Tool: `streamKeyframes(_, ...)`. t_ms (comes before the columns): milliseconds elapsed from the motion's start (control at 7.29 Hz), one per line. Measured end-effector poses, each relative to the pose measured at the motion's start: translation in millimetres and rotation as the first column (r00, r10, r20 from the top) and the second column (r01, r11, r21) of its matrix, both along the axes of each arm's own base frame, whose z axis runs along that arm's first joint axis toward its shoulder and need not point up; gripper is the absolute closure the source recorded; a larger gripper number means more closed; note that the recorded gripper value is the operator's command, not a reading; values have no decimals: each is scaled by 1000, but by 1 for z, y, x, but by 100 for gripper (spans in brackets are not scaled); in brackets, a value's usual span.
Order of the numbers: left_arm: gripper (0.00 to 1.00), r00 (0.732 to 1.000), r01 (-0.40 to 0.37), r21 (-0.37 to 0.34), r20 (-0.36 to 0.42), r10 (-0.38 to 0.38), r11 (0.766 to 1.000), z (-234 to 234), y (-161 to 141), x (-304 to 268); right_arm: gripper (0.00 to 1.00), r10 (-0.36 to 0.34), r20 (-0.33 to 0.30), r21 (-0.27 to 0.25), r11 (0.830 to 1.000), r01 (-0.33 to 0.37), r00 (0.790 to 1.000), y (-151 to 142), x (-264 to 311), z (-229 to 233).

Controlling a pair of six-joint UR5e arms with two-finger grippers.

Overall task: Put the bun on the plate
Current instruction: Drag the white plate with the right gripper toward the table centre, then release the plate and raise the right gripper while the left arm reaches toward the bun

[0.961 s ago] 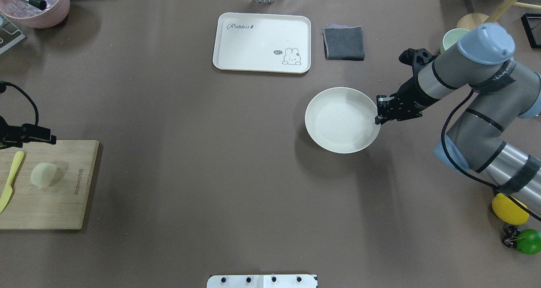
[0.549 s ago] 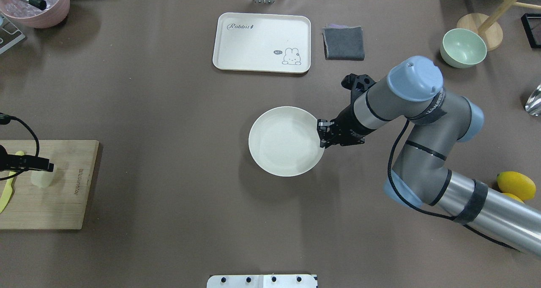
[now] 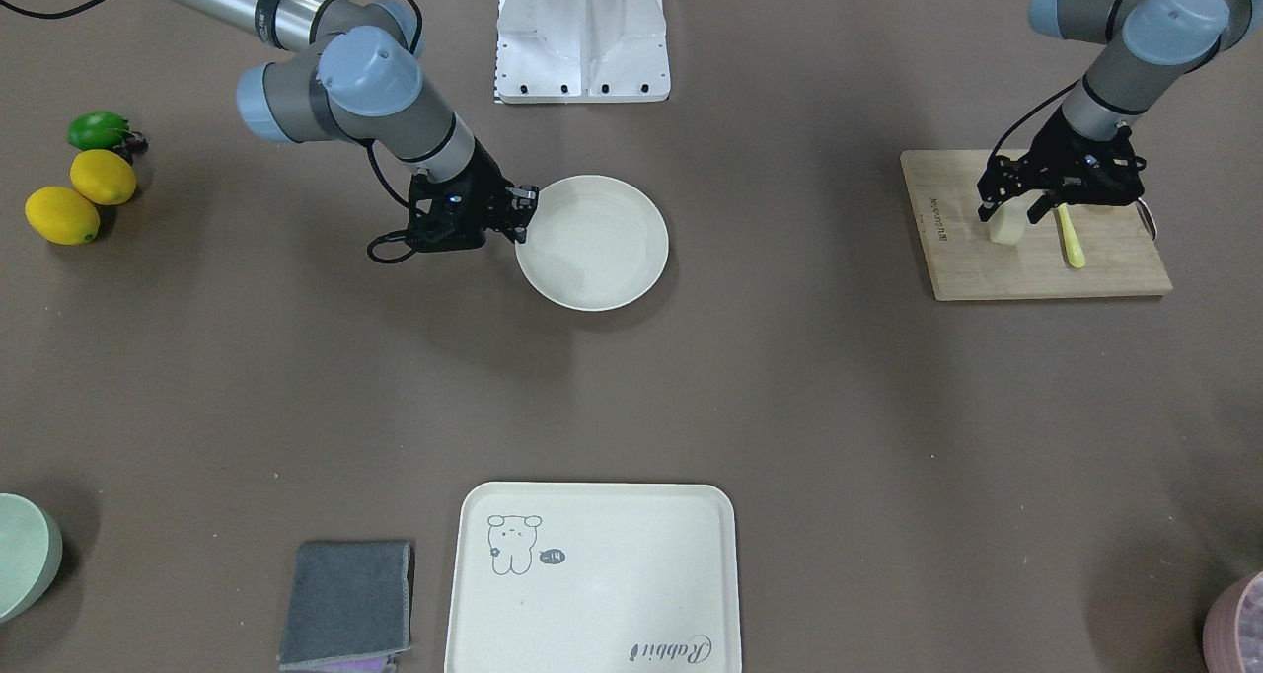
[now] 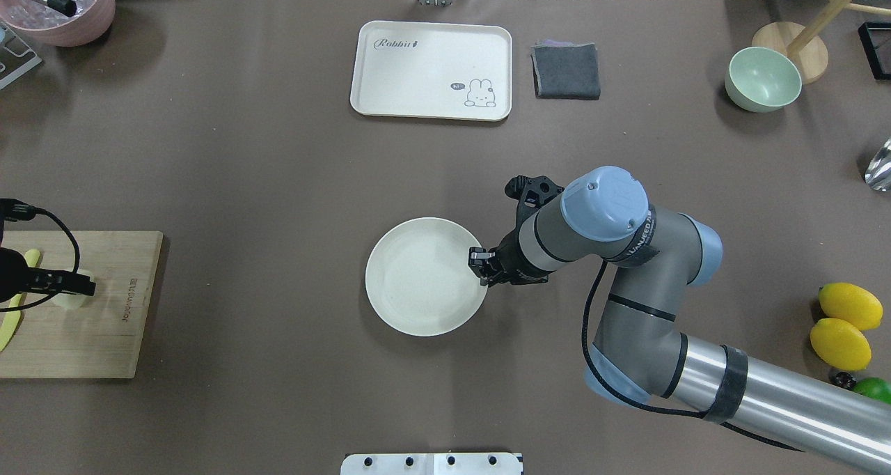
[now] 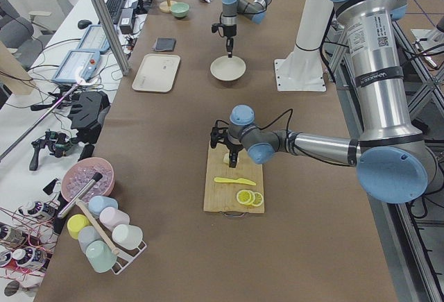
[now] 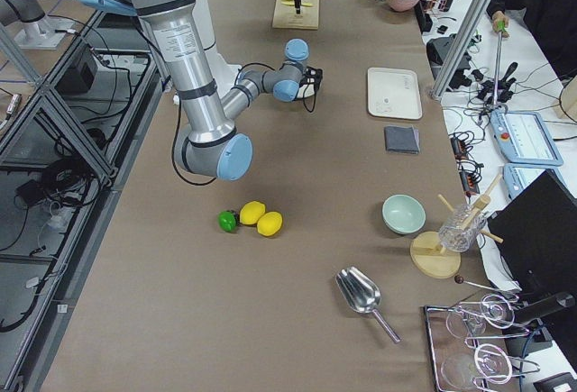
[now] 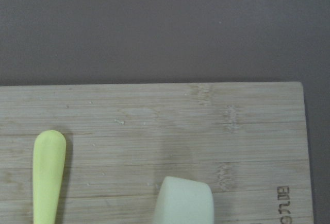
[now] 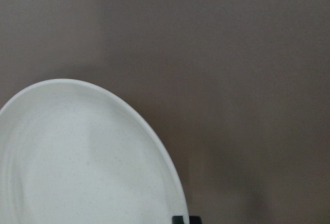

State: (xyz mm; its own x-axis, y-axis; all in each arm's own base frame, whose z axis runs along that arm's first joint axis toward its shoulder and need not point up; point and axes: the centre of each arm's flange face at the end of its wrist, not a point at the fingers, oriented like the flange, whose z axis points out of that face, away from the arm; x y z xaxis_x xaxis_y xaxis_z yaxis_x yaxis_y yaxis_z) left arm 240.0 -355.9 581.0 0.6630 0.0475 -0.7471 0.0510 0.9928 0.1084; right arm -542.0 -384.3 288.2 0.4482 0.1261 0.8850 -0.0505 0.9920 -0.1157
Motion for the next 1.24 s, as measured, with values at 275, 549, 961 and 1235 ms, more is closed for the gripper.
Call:
streamKeyframes(275, 71, 1000, -4, 5, -4, 4, 1000, 0, 0, 2, 0, 0, -2, 3, 1000, 0, 1000, 5, -6, -1)
streamKeyframes(549, 76, 1000, -4, 11, -10, 4, 1000, -1, -1, 3, 0, 6, 6, 10, 1000, -6, 1000, 2, 0, -4)
streamKeyframes(961, 75, 997, -3, 37, -74, 6, 999, -38, -11, 14, 0, 38, 21, 11, 999, -39, 999, -50, 84, 9)
streamKeyframes(1235, 75, 988, 35, 7, -151, -33, 999, -87, -35, 41, 0, 31, -25, 99, 995, -29, 999, -86, 166, 62)
